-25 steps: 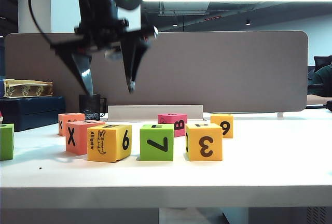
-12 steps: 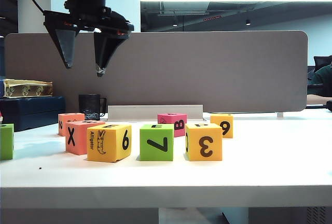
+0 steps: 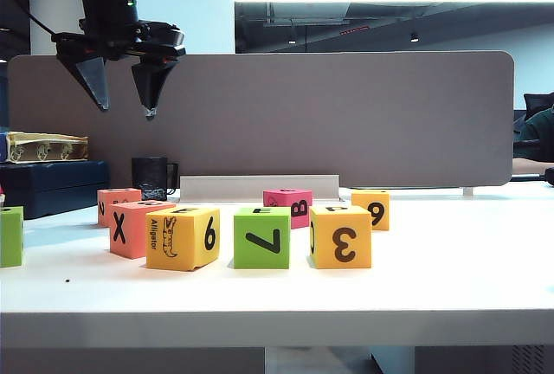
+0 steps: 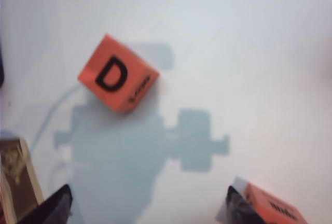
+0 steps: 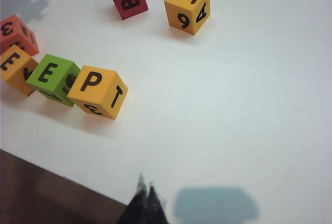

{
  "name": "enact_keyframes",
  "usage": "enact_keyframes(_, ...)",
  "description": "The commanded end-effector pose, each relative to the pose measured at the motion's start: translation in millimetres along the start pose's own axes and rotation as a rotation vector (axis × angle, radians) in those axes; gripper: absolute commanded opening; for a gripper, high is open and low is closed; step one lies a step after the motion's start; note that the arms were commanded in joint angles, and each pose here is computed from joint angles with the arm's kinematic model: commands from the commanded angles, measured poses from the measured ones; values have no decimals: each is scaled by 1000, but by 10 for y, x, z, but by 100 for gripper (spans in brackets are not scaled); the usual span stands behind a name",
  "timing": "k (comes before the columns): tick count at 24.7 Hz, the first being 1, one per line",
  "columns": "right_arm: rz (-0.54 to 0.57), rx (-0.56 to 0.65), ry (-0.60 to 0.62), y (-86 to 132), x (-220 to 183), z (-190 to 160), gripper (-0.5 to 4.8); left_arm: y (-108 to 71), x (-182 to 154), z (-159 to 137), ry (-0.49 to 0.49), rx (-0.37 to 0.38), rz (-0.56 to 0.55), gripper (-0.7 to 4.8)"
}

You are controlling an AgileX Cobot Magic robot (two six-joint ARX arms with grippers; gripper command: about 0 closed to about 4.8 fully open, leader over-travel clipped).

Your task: Select the appropriate blocks from the scattered letter blocks on the table and arrange them in a row to spell out "DEEP".

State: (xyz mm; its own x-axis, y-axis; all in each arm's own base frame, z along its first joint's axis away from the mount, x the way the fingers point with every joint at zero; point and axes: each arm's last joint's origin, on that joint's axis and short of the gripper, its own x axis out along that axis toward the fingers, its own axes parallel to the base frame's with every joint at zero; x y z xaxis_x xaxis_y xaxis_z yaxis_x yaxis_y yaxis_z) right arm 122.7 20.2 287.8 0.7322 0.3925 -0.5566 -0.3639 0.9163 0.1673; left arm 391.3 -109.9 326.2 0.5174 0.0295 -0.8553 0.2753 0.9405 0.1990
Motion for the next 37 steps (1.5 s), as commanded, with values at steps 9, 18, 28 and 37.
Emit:
enact_keyframes(9, 9, -12, -26, 6, -9, 35, -1, 159, 513, 202, -150, 112, -43, 376)
enact_keyframes(18, 237, -58, -120, 71, -23, 126, -1, 288, 866, 182, -131, 204, -42, 372)
enact_keyframes(28, 417, -138, -243, 121, -51, 256, -1, 552, 1109, 166, -194, 219, -89, 377)
enact_keyframes(37, 419, -118, -209, 119, -42, 222, -1, 650, 1404, 78, -156, 336, -88, 449)
